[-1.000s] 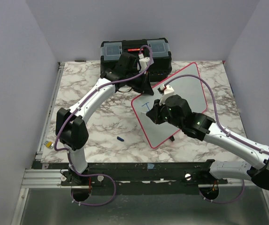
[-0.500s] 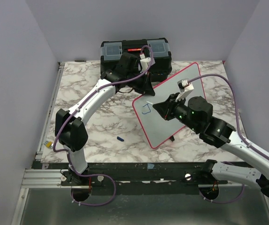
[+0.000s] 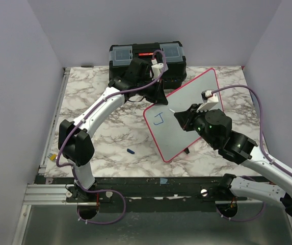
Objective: Write a sentence on the whiteboard
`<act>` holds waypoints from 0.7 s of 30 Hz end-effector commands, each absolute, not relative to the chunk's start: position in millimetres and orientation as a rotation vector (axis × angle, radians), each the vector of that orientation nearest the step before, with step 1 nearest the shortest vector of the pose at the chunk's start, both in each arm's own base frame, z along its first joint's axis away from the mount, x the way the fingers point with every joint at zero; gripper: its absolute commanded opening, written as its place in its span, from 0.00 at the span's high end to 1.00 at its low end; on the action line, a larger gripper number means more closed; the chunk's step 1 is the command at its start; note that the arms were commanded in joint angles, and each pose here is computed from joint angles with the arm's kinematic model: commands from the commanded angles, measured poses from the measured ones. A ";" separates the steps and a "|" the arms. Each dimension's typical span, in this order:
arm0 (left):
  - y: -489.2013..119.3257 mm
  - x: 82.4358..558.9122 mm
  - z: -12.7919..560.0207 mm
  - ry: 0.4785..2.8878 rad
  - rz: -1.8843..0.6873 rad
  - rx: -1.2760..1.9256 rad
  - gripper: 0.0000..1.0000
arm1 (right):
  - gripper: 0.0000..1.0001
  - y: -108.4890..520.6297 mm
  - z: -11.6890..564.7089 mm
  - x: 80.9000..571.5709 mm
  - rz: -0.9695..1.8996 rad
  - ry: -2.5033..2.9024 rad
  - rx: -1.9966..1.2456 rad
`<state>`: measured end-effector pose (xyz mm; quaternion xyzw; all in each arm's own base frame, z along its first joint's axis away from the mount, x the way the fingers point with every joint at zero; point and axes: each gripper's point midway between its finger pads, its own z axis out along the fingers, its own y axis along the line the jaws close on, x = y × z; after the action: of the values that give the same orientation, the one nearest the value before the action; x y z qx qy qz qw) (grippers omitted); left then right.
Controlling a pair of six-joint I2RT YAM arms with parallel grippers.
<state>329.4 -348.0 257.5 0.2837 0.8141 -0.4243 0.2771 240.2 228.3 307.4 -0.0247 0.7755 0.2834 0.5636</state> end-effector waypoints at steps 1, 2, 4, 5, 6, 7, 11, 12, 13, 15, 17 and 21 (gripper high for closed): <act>-350.9 309.0 257.7 2.163 -1.162 0.869 1.00 | 0.99 212.5 293.0 243.3 0.585 1.848 -0.005; -350.6 309.5 257.1 2.166 -1.157 0.865 0.99 | 0.99 210.7 289.7 243.3 0.570 1.854 -0.003; -351.0 310.4 256.8 2.174 -1.157 0.855 1.00 | 0.99 206.8 283.4 243.6 0.546 1.867 0.005; -350.6 312.0 254.9 2.196 -1.149 0.840 1.00 | 0.99 205.4 280.8 243.8 0.536 1.872 0.006; -350.0 314.6 253.8 2.214 -1.134 0.825 1.00 | 0.99 204.6 278.3 243.7 0.530 1.877 0.006; -350.1 315.6 250.2 2.237 -1.125 0.818 1.00 | 0.99 204.5 276.3 243.7 0.526 1.881 0.005; -350.0 317.5 245.8 2.264 -1.116 0.813 1.00 | 0.99 207.2 267.5 245.1 0.512 1.903 -0.004; -350.2 317.3 245.6 2.263 -1.115 0.816 1.00 | 0.99 208.2 266.0 245.6 0.511 1.906 -0.005; -350.0 317.6 245.5 2.262 -1.116 0.816 1.00 | 0.99 210.0 264.2 246.4 0.511 1.911 -0.009; -350.3 316.6 246.4 2.260 -1.122 0.818 1.00 | 0.99 214.2 262.6 247.6 0.517 1.916 -0.018; -349.9 316.4 248.0 2.255 -1.121 0.818 1.00 | 0.99 218.3 262.4 248.8 0.524 1.916 -0.029; -349.1 316.5 251.1 2.249 -1.115 0.816 1.00 | 0.99 222.2 263.4 251.1 0.525 1.913 -0.040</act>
<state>328.2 -347.7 257.7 0.2820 0.8200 -0.4209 0.2661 247.8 219.4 262.9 -0.0185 0.8102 0.2209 0.5427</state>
